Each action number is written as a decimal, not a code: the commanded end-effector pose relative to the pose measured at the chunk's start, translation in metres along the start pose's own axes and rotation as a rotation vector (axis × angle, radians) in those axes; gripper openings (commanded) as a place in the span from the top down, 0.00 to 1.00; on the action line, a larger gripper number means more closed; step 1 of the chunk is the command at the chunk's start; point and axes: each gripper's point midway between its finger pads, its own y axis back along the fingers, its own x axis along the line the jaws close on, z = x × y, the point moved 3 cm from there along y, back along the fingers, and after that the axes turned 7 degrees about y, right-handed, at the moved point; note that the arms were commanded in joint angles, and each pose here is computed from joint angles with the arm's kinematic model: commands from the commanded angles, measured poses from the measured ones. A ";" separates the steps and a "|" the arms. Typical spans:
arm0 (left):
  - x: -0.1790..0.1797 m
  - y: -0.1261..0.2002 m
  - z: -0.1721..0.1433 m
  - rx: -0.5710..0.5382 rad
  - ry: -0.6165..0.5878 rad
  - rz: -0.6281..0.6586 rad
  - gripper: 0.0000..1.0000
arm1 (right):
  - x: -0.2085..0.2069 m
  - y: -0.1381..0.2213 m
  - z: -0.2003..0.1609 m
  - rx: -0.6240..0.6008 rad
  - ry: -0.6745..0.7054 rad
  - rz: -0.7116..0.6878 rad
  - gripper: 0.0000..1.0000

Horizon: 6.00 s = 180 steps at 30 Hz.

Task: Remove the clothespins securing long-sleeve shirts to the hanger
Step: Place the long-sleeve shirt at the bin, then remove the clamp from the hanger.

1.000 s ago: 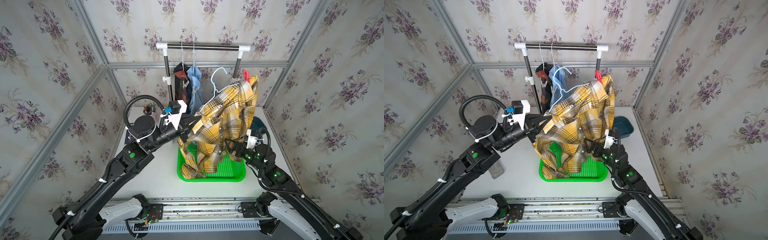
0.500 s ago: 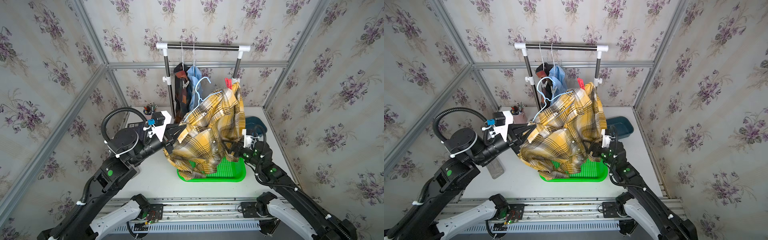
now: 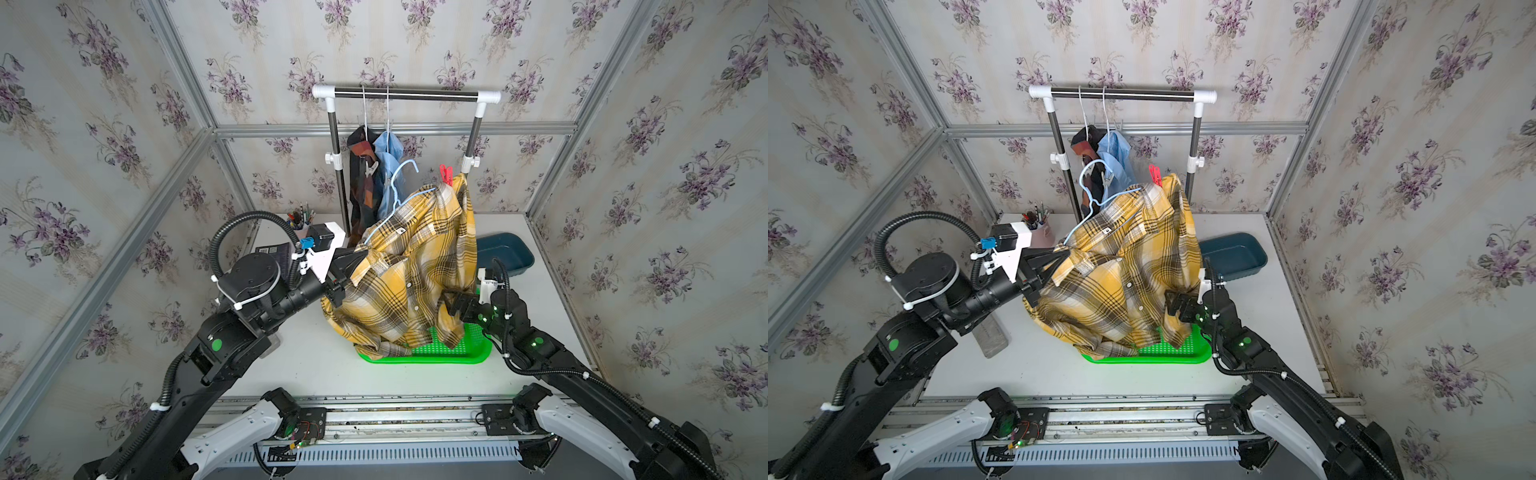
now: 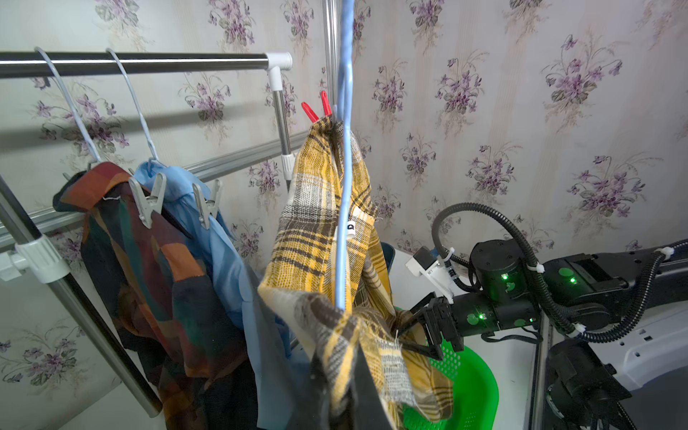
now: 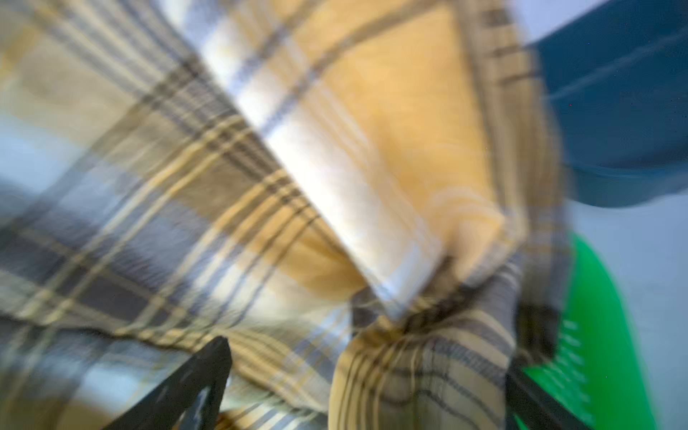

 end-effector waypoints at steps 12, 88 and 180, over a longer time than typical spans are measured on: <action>-0.014 -0.007 -0.030 0.074 0.038 -0.117 1.00 | -0.033 0.039 0.072 -0.183 -0.121 -0.009 0.00; -0.063 -0.114 -0.201 0.252 -0.767 0.266 1.00 | -0.048 0.004 0.115 -0.026 -0.383 0.116 0.12; -0.115 -0.138 -0.329 0.405 -1.155 0.226 1.00 | -0.089 -0.060 0.050 0.233 -0.626 0.235 0.87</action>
